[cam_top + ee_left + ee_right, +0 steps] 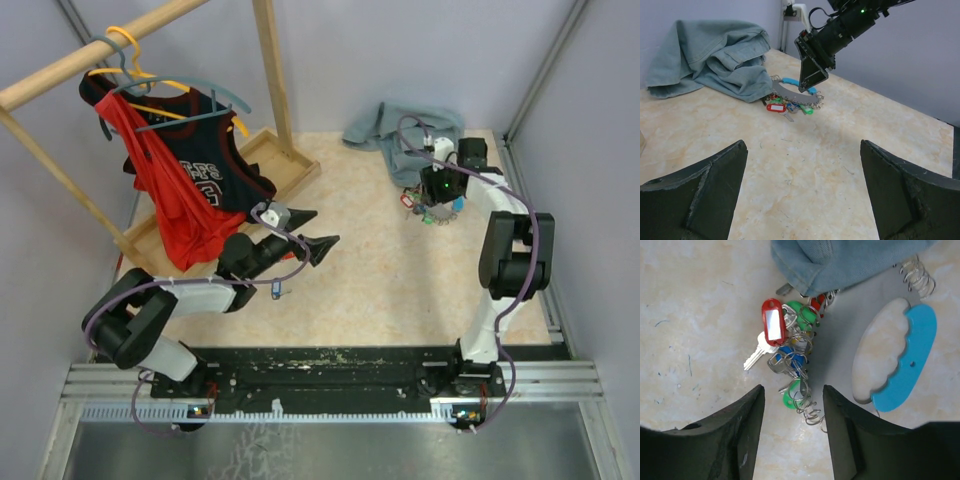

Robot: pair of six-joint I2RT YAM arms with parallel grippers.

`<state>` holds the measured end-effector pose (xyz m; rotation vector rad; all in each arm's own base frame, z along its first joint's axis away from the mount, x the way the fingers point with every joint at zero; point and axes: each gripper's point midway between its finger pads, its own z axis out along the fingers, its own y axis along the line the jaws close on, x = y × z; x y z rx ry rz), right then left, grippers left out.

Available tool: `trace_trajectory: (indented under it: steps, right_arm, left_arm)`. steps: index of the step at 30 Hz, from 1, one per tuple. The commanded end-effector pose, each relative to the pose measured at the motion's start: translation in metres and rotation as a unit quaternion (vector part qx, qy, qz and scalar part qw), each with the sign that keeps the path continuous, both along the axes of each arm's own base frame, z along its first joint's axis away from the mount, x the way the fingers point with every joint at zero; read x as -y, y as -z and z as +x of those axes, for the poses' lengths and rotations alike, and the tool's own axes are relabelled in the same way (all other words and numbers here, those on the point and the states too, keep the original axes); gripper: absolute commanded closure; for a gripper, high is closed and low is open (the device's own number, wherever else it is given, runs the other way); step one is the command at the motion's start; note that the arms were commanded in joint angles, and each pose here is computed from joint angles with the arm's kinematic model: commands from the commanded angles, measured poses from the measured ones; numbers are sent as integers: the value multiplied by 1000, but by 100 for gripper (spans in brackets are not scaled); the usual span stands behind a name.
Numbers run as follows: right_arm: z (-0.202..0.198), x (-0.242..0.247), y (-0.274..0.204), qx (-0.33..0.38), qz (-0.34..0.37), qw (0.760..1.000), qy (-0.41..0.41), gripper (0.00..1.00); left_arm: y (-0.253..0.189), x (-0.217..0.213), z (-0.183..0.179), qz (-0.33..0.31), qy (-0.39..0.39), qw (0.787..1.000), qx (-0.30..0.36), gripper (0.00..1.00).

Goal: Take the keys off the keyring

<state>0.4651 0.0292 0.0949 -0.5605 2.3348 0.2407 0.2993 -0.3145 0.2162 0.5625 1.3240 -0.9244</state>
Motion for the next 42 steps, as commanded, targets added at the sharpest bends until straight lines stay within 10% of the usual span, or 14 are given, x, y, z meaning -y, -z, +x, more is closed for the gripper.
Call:
trace_trajectory:
  steps: [1, 23, 33, 42]
  right_arm:
    - [19, 7, -8, 6, 16, 1000, 4, 56]
    - [26, 4, 37, -64, -1, 996, -64, 70]
    - [15, -15, 18, -52, 24, 992, -108, 99]
    - [-25, -41, -48, 12, 58, 986, -157, 100]
  left_arm:
    - [-26, -3, -10, -42, 11, 997, 58, 2]
    - [-23, -1, -18, -48, 31, 997, 59, 2]
    - [-23, 0, -20, -48, 35, 996, 60, 2]
    - [-25, -1, -27, -52, 45, 995, 72, 3]
